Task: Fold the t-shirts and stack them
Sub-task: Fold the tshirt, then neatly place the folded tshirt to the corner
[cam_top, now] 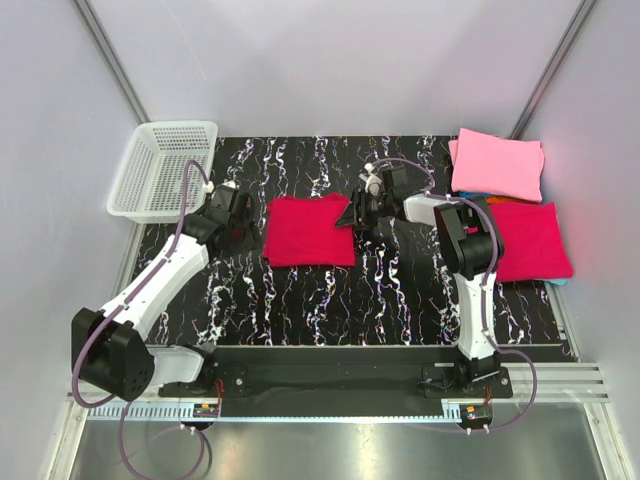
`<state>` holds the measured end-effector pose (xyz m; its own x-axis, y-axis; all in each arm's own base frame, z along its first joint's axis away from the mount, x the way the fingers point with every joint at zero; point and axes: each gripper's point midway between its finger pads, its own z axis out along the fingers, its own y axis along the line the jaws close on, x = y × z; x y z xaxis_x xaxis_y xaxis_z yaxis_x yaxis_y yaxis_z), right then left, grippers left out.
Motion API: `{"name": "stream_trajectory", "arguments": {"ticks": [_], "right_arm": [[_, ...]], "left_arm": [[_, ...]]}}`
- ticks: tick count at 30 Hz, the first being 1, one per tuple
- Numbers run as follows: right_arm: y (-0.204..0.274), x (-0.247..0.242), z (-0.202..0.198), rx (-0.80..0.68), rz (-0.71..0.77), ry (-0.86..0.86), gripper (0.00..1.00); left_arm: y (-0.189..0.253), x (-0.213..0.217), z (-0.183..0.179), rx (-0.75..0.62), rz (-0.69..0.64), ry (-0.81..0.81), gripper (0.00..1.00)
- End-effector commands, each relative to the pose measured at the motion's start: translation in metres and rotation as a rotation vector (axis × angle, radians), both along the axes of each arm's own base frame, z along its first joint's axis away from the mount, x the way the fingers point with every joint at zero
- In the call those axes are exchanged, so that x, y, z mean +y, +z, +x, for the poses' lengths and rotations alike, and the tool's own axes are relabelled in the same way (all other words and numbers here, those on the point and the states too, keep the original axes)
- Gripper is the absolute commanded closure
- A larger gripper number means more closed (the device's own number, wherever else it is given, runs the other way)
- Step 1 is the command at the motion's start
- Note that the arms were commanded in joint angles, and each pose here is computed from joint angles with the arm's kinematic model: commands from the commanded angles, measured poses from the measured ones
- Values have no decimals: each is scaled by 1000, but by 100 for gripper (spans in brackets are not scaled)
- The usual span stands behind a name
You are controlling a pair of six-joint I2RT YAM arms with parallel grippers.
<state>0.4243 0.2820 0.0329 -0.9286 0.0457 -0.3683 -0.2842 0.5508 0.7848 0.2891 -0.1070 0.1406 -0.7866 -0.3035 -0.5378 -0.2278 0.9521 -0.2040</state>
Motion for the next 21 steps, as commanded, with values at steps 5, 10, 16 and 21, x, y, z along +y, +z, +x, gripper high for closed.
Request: {"name": "stream_trajectory", "arguments": {"ticks": [5, 10, 16, 21], "right_arm": [[-31, 1, -15, 83, -134, 24, 97], [-27, -12, -15, 58, -262, -9, 100], [-2, -52, -13, -9, -494, -86, 100], [29, -101, -11, -76, -730, -170, 100]], "left_arm": [[14, 6, -1, -54, -16, -8, 46], [14, 10, -3, -55, -13, -6, 46], [16, 13, -6, -58, -11, -7, 46], [19, 15, -7, -67, -14, -8, 45]]}}
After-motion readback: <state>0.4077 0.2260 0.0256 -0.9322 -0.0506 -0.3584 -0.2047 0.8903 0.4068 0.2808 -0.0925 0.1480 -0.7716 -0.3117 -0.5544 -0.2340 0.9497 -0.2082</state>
